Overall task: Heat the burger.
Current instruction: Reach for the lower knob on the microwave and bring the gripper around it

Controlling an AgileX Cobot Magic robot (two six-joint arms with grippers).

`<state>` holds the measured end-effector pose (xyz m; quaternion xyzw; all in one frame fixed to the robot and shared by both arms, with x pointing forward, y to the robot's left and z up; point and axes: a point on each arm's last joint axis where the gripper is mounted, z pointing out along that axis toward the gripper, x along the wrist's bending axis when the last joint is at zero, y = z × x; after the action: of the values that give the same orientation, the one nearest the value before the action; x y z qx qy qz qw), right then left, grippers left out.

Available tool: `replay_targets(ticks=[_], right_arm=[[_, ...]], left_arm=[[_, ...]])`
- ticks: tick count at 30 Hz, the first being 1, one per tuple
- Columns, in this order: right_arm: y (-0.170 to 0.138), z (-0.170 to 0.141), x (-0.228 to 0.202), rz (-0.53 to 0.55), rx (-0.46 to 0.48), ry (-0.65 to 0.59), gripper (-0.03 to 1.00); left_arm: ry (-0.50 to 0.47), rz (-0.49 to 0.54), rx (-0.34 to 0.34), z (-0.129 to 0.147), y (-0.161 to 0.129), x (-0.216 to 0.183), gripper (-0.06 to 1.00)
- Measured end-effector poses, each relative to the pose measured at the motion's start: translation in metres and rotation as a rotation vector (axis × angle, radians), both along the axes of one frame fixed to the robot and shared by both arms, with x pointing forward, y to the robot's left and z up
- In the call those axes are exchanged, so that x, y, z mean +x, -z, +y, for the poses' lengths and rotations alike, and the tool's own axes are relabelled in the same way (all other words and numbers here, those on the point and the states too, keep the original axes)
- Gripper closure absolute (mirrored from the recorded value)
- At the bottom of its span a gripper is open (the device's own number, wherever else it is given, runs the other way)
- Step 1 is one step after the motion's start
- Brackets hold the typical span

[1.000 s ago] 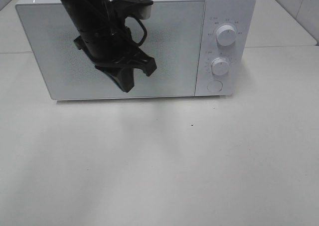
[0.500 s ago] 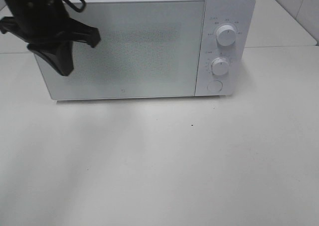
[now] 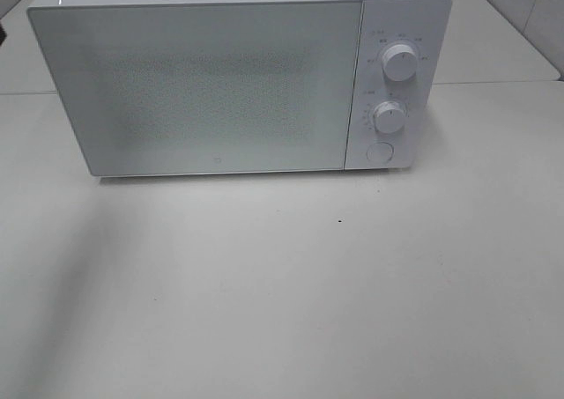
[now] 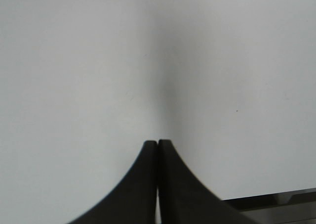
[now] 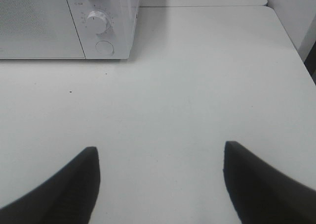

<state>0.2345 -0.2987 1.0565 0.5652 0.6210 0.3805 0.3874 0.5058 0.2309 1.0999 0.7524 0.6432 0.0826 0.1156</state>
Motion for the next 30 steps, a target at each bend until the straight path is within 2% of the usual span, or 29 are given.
replay_targets(ticks=[3,11,15,17,20,24,25,27,29,30], right_arm=[[0.000,0.000,0.000,0.000,0.000,0.000,0.30],[0.000,0.000,0.000,0.000,0.000,0.000,0.30],[0.000,0.000,0.000,0.000,0.000,0.000,0.30],[0.000,0.000,0.000,0.000,0.000,0.000,0.30],[0.000,0.000,0.000,0.000,0.000,0.000,0.30],[0.000,0.000,0.000,0.000,0.000,0.000,0.30],[0.000,0.000,0.000,0.000,0.000,0.000,0.30],[0.000,0.000,0.000,0.000,0.000,0.000,0.30],[0.000,0.000,0.000,0.000,0.000,0.000,0.30],[0.000,0.000,0.000,0.000,0.000,0.000,0.30]], left_arm=[[-0.001,-0.032,0.014,0.008,-0.006,-0.022,0.94],[-0.021,-0.071,-0.003,0.023,-0.005,-0.080,0.94],[-0.022,-0.130,-0.019,0.034,-0.003,-0.120,0.94],[-0.022,-0.139,-0.021,0.036,-0.002,-0.126,0.94],[-0.022,-0.216,-0.043,0.044,0.000,-0.158,0.94],[-0.022,-0.271,-0.058,0.049,0.003,-0.178,0.94],[-0.023,-0.327,-0.074,0.053,0.006,-0.193,0.94],[-0.021,-0.353,-0.080,0.055,0.007,-0.199,0.94],[-0.013,-0.438,-0.098,0.061,0.012,-0.221,0.94],[-0.013,-0.438,-0.098,0.061,0.012,-0.221,0.94]])
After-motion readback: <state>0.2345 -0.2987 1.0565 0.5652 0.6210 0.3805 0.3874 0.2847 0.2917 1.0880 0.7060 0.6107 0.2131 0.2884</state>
